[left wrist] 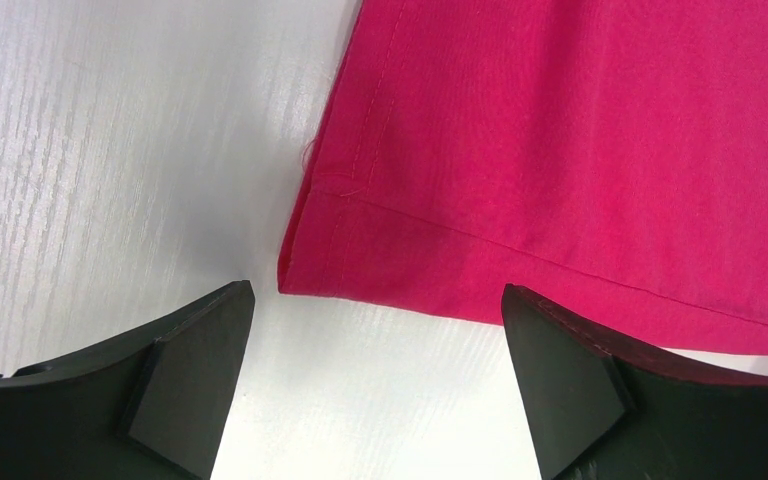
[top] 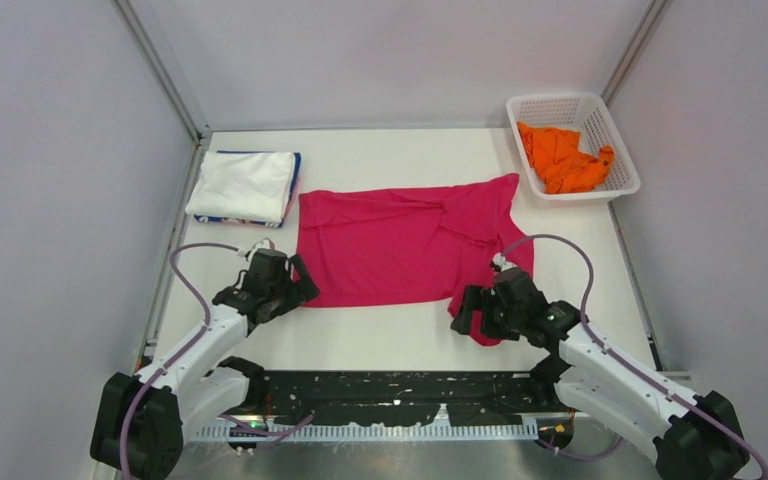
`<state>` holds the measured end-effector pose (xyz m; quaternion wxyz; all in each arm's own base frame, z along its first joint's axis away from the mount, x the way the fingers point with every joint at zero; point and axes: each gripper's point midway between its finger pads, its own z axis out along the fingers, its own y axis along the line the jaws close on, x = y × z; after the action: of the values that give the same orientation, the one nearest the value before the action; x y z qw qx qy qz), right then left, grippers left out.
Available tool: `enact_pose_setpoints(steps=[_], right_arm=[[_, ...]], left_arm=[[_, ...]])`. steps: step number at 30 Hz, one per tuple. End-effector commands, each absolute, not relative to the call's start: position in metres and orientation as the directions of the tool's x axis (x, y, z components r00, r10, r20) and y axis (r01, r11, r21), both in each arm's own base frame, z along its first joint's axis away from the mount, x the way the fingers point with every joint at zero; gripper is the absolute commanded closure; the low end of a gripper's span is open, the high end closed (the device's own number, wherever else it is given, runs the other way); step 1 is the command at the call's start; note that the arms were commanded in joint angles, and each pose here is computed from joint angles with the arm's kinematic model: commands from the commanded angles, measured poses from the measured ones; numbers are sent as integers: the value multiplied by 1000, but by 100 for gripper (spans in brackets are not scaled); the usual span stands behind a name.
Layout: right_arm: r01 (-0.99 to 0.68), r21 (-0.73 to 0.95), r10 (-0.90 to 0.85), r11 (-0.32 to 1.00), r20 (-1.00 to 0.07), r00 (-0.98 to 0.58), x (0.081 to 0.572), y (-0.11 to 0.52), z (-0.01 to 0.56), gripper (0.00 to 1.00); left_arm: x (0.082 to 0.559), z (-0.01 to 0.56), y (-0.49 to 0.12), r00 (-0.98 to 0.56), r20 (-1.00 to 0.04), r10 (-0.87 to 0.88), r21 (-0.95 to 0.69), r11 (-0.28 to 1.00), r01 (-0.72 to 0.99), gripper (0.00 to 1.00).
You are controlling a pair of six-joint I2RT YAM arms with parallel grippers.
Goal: Fold and stack the t-shirts
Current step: Flatten out the tshirt
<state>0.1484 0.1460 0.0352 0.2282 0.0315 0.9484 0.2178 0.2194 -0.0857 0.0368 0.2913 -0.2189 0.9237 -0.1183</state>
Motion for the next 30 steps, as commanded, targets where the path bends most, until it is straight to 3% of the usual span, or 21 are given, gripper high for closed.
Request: enact_pose_setpoints(steps=[1, 8, 15, 21, 30], right_arm=[[25, 437, 163, 899, -281, -946, 105, 136, 30, 5], [-18, 459, 202, 888, -426, -882, 123, 132, 64, 5], [-14, 410, 250, 912, -583, -773, 159, 121, 99, 5], [-16, 376, 226, 926, -591, -774, 166, 120, 97, 5], [18, 334, 222, 942, -584, -781, 168, 114, 86, 5]], left_arm=[[226, 44, -84, -714, -509, -482, -353, 873, -337, 1], [224, 40, -83, -718, -502, -481, -340, 874, -348, 2], [226, 32, -82, -726, -490, -483, -322, 874, -365, 15], [231, 26, -84, -731, -470, -495, -309, 868, -389, 26], [232, 22, -97, -771, -421, -478, -331, 872, -360, 49]])
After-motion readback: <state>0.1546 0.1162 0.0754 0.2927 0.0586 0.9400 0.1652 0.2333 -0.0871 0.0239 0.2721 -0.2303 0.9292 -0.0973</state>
